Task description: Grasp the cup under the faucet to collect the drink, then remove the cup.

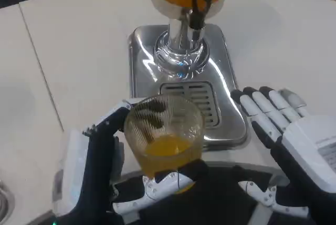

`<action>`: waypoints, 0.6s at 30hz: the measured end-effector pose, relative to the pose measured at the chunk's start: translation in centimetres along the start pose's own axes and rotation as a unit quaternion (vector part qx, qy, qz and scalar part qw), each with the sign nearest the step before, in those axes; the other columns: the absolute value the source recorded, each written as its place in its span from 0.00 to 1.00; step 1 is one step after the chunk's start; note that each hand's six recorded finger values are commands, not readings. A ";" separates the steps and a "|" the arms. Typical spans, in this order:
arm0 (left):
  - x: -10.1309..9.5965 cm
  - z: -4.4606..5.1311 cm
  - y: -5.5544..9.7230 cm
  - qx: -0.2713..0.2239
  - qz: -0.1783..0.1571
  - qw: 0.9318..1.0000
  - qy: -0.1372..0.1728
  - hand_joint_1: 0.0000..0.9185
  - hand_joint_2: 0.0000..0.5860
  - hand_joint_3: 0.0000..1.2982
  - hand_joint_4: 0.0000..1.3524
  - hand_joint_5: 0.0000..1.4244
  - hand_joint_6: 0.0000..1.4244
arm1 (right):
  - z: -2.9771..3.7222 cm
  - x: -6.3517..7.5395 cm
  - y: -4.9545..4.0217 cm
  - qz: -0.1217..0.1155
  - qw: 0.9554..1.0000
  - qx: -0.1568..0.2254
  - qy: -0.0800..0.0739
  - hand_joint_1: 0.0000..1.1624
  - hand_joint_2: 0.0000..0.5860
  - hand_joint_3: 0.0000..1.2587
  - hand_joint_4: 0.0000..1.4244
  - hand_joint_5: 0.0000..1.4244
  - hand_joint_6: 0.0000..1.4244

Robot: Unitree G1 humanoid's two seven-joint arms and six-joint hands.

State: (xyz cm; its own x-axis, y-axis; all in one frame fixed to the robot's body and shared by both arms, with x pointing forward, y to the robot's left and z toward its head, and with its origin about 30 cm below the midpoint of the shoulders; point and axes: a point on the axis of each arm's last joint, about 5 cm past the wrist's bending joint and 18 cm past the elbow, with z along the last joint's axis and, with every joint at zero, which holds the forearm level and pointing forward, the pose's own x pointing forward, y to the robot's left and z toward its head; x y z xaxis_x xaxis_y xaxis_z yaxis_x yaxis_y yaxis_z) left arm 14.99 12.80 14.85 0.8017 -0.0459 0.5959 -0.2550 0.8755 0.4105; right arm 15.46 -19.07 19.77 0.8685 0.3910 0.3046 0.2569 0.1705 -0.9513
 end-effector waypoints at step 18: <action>0.2 0.07 0.0 -0.004 0.011 1.000 0.003 0.65 0.00 0.89 0.74 1.00 1.00 | 0.19 0.3 -0.08 -0.009 1.000 -0.001 0.010 0.31 0.75 0.00 0.00 0.00 0.00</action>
